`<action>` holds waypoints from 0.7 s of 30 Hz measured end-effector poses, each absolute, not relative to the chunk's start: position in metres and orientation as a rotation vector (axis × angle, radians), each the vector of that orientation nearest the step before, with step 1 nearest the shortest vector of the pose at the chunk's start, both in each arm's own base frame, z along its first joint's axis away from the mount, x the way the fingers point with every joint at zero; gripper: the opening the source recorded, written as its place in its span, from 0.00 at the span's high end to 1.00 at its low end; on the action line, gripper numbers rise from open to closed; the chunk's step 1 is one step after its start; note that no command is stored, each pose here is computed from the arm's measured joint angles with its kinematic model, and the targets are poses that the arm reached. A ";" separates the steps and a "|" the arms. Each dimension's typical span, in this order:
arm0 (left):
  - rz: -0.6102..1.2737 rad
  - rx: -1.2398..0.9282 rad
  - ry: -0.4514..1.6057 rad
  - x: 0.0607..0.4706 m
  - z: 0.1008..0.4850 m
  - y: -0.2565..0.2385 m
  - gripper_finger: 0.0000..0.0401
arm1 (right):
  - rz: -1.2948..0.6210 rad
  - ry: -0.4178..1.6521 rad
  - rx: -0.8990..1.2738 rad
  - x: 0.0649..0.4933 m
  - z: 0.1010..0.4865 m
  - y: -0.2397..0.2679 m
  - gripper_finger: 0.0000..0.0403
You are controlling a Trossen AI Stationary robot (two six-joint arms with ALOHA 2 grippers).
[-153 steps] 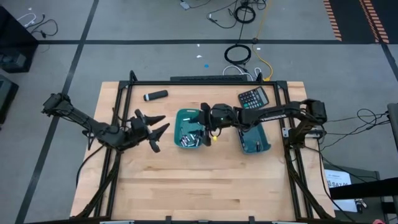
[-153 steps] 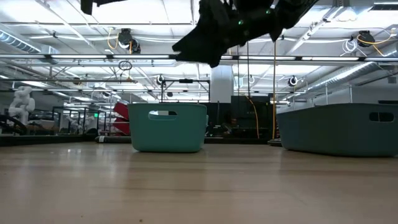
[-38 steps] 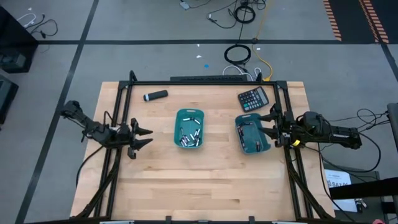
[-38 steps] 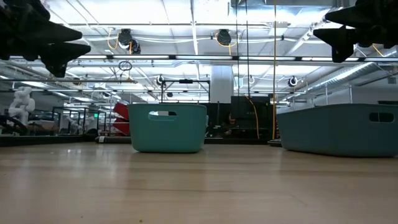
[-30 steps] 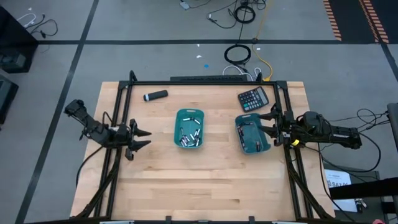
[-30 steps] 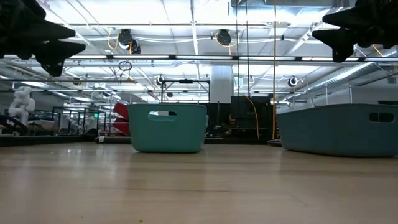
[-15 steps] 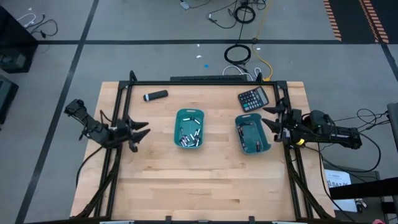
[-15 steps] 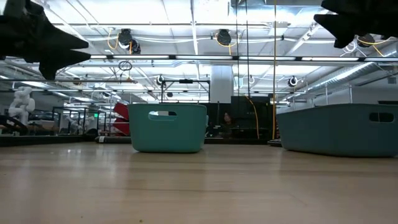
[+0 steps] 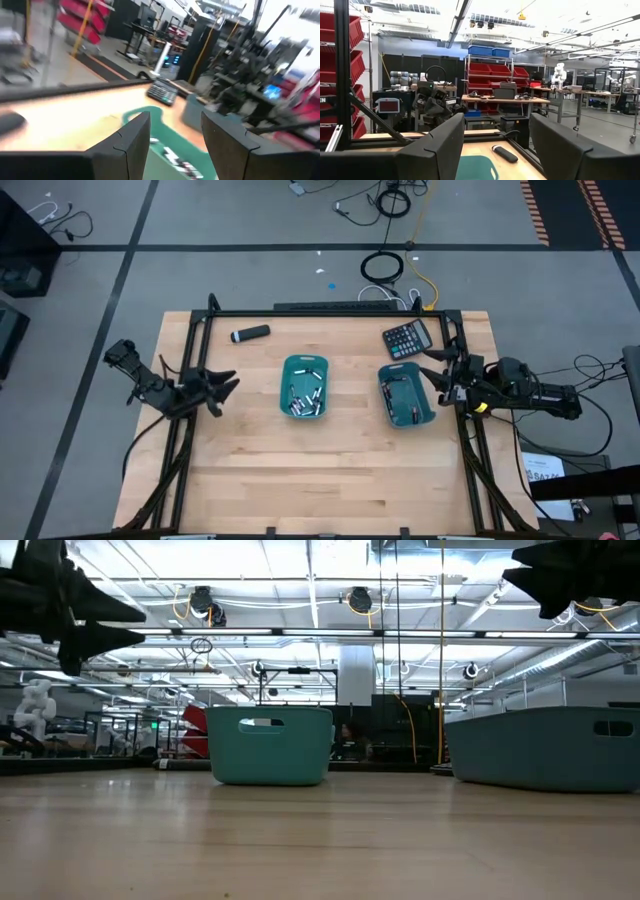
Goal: Sort batteries
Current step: Return to Home position
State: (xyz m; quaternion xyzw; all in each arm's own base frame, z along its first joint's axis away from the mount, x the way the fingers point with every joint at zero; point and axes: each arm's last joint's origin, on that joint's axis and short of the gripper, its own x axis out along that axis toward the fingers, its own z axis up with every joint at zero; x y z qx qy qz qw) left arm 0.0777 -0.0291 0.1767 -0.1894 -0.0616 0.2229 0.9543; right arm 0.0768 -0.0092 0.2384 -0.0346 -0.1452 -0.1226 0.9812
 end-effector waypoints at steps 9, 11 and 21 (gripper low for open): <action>0.431 -0.487 -0.146 0.078 0.177 -0.030 0.53 | -0.246 -0.293 -0.070 0.077 0.238 -0.009 0.47; 0.431 -0.487 -0.146 0.078 0.177 -0.030 0.53 | -0.246 -0.293 -0.070 0.077 0.239 -0.009 0.47; 0.431 -0.486 -0.145 0.078 0.177 -0.030 0.53 | -0.244 -0.293 -0.070 0.077 0.238 -0.009 0.47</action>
